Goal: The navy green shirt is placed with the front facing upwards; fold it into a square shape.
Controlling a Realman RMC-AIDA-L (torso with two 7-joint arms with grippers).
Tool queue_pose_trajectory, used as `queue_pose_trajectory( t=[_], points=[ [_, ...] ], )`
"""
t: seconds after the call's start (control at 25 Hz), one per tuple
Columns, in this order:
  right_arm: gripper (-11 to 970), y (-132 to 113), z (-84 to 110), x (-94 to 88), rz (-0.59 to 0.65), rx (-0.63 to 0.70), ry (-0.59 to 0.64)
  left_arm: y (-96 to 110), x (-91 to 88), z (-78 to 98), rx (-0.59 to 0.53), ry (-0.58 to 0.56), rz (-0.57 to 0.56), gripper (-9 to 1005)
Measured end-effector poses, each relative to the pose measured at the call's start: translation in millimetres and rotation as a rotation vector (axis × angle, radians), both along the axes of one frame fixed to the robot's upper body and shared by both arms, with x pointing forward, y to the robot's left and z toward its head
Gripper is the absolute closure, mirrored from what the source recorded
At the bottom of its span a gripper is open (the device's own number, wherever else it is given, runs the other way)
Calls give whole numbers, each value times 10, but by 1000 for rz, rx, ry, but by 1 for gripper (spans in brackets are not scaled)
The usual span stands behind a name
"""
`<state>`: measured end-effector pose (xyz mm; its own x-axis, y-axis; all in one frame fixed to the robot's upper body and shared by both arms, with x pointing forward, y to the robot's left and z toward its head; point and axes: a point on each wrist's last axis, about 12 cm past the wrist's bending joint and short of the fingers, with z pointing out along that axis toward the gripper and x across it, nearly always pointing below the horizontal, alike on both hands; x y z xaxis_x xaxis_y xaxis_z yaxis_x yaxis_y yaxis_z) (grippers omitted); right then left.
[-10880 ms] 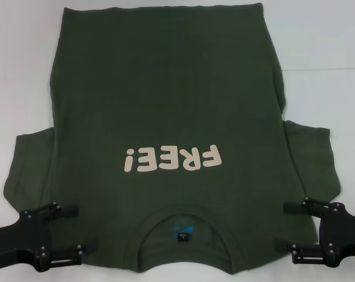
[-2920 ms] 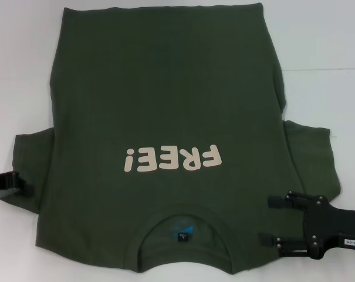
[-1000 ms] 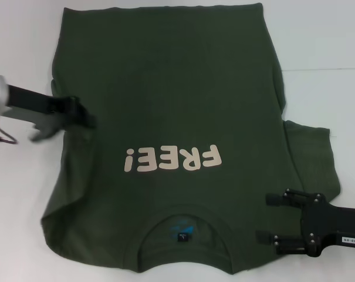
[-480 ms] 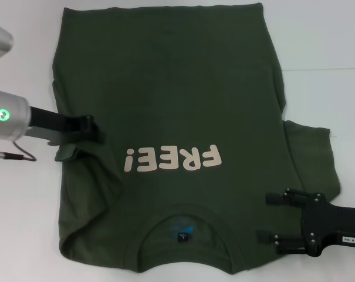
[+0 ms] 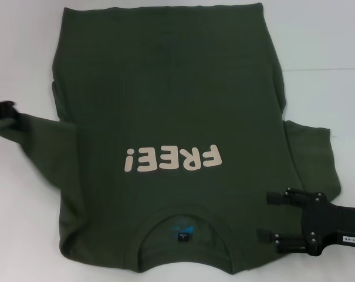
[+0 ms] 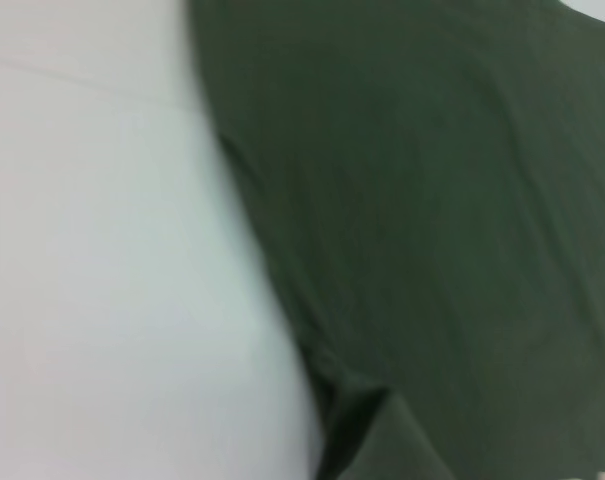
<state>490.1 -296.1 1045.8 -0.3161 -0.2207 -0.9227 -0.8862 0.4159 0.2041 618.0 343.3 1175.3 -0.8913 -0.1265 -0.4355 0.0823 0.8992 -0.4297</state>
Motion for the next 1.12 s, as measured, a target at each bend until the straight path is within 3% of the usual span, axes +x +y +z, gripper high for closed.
queue_pose_trajectory(
  t=[0.28,0.56,0.76,1.12],
  points=[
    [56,3,4,4,-2,5,8,249,11,205,130,-24,65,993],
    [57,14,16,22,1,8,8,228,13,253,132,-23,58,993],
    [57,18,20,31,1,7,6,88,6,201,90,-13,20,993],
    [59,19,17,35,0,3,6,-389,-6,9,-9,-3,-84,992]
  ],
)
